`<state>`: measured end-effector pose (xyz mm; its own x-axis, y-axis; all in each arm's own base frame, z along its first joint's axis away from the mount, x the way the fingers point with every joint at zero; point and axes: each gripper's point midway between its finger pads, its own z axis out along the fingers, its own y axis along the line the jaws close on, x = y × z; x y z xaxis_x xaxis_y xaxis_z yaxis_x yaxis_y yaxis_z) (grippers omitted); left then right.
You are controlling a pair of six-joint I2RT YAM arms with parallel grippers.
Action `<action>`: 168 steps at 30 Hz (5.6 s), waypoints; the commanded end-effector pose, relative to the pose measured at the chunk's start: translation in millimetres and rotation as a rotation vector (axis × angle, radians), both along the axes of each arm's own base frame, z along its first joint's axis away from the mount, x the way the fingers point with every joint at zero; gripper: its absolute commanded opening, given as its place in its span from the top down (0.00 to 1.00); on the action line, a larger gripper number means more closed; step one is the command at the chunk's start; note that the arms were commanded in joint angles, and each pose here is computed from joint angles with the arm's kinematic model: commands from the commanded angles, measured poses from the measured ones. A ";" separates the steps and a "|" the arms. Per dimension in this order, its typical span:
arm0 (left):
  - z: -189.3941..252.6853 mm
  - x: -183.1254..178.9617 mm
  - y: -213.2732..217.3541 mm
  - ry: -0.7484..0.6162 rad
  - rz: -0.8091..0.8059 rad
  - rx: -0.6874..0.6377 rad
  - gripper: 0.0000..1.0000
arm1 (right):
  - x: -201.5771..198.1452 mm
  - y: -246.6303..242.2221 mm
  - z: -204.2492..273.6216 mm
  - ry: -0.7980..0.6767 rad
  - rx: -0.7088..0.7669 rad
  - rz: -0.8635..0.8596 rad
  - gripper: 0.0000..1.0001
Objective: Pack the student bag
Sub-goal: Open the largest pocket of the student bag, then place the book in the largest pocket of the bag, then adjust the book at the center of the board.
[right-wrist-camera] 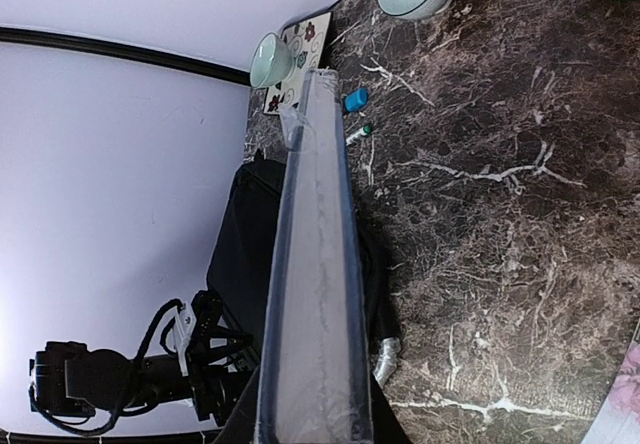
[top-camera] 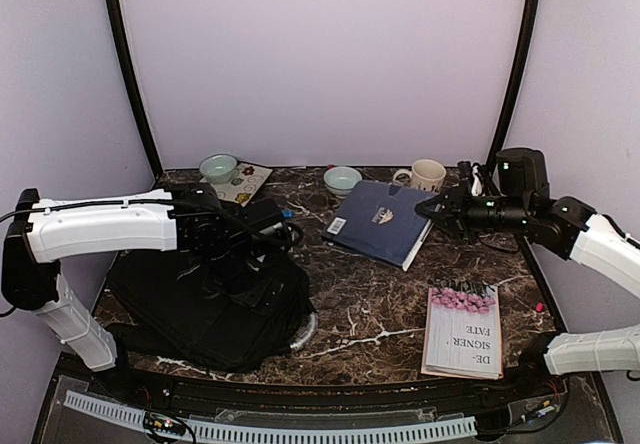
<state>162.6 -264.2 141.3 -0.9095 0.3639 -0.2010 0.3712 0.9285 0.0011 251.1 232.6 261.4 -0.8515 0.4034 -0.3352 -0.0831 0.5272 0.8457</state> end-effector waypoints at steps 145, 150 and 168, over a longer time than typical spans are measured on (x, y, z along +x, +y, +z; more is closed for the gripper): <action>226.6 44.1 -104.1 -0.135 0.210 -1.274 1.00 | -50.2 76.8 3.9 0.174 0.021 0.296 0.61; 197.7 49.3 -92.8 -0.162 0.228 -1.085 1.00 | -46.9 56.5 -1.7 0.141 -0.093 0.232 0.61; 80.6 39.3 -86.6 -0.027 0.184 -0.692 1.00 | -74.8 -122.3 -103.3 0.323 -0.768 -0.199 0.07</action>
<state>199.5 -341.7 215.5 -0.9454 -0.0451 -0.3227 0.1631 0.7919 -0.5885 191.5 156.9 189.4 -0.8875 0.3071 -0.3436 0.1462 0.8948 0.4219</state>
